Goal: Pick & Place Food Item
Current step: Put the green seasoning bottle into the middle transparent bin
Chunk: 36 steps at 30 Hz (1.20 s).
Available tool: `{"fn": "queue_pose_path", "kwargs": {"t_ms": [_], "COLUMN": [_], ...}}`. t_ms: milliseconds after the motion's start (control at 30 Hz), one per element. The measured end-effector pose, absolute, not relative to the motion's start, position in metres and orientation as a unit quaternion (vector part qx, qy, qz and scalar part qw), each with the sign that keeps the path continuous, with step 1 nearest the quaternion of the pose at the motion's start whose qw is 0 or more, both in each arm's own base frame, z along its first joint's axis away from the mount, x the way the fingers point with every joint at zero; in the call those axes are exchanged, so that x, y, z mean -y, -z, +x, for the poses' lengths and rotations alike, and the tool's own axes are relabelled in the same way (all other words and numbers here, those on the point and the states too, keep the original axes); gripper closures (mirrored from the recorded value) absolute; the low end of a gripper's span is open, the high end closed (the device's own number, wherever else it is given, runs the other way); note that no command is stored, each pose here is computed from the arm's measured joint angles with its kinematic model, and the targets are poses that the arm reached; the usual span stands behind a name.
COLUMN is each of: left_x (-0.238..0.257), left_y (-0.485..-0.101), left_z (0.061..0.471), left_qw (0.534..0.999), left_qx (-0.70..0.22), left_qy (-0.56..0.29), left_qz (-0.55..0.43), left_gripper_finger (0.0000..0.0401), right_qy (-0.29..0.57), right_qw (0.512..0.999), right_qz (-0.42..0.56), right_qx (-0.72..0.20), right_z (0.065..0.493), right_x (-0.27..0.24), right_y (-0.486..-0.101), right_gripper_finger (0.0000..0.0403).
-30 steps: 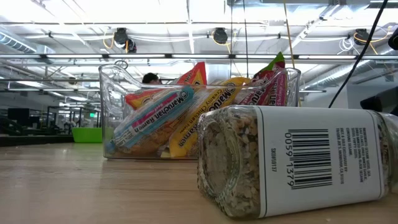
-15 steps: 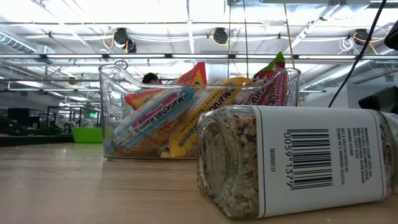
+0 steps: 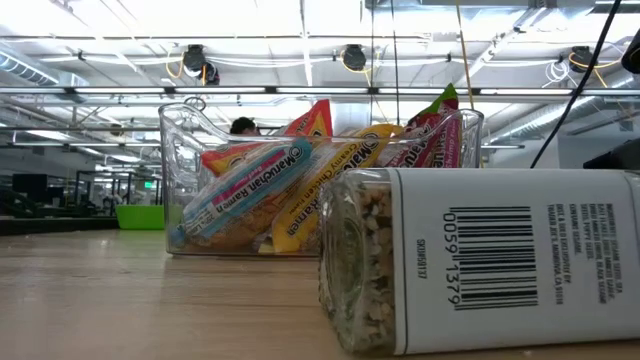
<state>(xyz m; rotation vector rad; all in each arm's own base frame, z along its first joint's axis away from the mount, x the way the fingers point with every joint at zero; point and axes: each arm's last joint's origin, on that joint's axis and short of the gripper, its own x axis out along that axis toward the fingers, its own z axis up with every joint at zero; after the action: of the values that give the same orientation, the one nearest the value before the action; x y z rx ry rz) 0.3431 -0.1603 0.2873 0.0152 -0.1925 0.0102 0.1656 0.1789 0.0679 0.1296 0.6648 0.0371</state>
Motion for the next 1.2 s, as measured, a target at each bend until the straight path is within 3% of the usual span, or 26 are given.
{"fn": "queue_pose_path", "kwargs": {"t_ms": [567,933,1200], "left_x": [0.160,0.160,0.160], "left_y": [-0.287,-0.287,-0.287], "left_z": [0.343,0.343,0.343], "left_qw": [0.995,0.995,0.995], "left_qx": [0.096,0.096,0.095], "left_qy": [-0.005,-0.005,-0.005], "left_qz": [0.008,0.008,0.009], "left_gripper_finger": [0.0235,0.0235,0.0235], "right_qy": [-0.038,-0.040,-0.049], "right_qw": [0.944,0.943,0.944], "right_qz": [0.078,0.071,0.058], "right_qx": [-0.317,-0.324,-0.320], "right_z": [0.170,0.169,0.170], "right_x": [-0.178,-0.178,-0.179], "right_y": [-0.078,-0.077,-0.078], "right_gripper_finger": [0.0211,0.0117,0.0108]}}
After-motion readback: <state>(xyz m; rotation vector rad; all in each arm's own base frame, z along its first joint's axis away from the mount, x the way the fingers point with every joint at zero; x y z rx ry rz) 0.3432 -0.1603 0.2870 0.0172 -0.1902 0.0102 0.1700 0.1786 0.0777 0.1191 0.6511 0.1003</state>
